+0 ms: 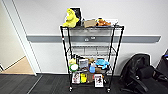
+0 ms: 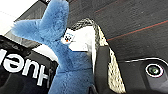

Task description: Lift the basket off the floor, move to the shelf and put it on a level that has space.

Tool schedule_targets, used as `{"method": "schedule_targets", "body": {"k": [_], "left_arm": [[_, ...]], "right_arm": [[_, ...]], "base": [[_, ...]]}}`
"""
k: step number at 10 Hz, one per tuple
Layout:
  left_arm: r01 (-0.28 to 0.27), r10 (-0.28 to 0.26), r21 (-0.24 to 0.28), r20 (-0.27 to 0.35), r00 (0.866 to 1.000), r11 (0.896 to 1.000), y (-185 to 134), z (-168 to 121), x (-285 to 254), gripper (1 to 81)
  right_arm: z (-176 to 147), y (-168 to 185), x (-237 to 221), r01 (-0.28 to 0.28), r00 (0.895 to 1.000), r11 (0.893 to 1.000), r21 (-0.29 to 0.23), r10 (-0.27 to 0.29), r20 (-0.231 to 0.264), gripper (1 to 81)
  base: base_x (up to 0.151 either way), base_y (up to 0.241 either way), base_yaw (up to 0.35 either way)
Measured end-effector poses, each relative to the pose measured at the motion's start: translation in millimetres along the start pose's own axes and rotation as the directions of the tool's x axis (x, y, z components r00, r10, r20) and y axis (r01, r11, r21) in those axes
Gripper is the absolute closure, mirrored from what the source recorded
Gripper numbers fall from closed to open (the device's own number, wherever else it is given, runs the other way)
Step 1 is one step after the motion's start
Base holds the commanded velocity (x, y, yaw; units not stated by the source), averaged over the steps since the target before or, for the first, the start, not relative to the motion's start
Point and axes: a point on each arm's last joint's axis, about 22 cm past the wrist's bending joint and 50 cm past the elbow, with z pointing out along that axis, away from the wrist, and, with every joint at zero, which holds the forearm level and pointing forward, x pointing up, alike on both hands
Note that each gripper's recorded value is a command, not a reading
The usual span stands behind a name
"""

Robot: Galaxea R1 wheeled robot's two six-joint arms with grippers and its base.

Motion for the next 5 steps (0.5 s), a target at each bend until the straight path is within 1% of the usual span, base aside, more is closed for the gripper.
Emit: {"method": "schedule_targets", "body": {"k": [5], "left_arm": [[0.0,0.0,0.0,0.0,1.0,1.0,0.0,0.0,0.1,81.1]], "right_arm": [[0.2,-0.5,0.0,0.0,1.0,1.0,0.0,0.0,0.0,81.1]], "base": [[0.113,0.0,0.0]]}}
